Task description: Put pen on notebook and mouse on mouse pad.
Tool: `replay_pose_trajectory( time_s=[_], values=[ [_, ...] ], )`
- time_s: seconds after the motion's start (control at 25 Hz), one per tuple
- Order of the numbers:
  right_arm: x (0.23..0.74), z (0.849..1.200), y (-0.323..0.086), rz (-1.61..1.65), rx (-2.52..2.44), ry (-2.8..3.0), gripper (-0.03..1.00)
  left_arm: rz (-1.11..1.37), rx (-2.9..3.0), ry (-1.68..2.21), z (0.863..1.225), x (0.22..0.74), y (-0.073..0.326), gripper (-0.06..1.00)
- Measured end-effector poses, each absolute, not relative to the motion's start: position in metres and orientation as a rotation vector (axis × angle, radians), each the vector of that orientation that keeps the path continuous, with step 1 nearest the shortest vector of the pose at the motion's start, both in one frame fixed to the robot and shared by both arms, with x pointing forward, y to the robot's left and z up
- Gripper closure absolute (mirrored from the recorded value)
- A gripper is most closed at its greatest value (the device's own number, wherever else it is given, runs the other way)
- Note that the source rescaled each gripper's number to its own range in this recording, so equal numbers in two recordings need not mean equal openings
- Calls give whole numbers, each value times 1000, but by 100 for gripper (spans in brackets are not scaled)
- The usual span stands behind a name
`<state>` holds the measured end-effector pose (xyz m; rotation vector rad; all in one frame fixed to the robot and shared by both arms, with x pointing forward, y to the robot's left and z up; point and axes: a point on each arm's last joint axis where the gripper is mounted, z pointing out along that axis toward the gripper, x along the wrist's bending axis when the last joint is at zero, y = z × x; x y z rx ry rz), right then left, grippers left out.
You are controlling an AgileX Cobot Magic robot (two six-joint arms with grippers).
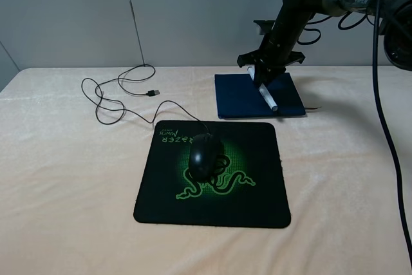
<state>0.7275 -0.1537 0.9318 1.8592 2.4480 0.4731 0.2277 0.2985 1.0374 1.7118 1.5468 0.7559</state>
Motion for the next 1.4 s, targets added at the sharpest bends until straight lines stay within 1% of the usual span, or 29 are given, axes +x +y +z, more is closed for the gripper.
replay_pose_trajectory(
  time_s=[0.36,0.4,0.44,0.48,0.52,0.56,0.64,0.68,0.76,0.96,1.2,1.4],
  values=[
    [729,925,-154,464,1856,2451,96,756,1712,1547,1037,228,299,-6],
    [729,925,-154,462,1851,2455,91,756,1712,1547,1037,228,299,-6],
    [728,925,-154,461,1843,2461,81,756,1712,1547,1037,228,299,-6],
    [728,925,-154,459,1840,2464,59,756,1712,1547,1037,228,299,-6],
    [728,925,-154,458,1833,2469,34,756,1712,1547,1037,228,299,-6],
    [728,925,-154,457,1831,2471,19,756,1712,1547,1037,228,299,-6],
    [728,925,-154,455,1829,2475,5,756,1712,1547,1037,228,299,-6],
    [728,925,-154,455,1829,2475,2,756,1712,1547,1037,228,299,-6],
    [728,925,-154,453,1829,2475,-1,756,1712,1547,1037,228,299,-6],
    [727,930,-154,430,1834,2497,-3,756,1712,1547,1037,228,299,-6],
    [729,958,-153,456,1812,2498,-3,756,1712,1547,1037,228,299,-6],
    [724,993,-154,528,1808,2442,-3,756,1712,1547,1037,228,299,-6]
  ],
)
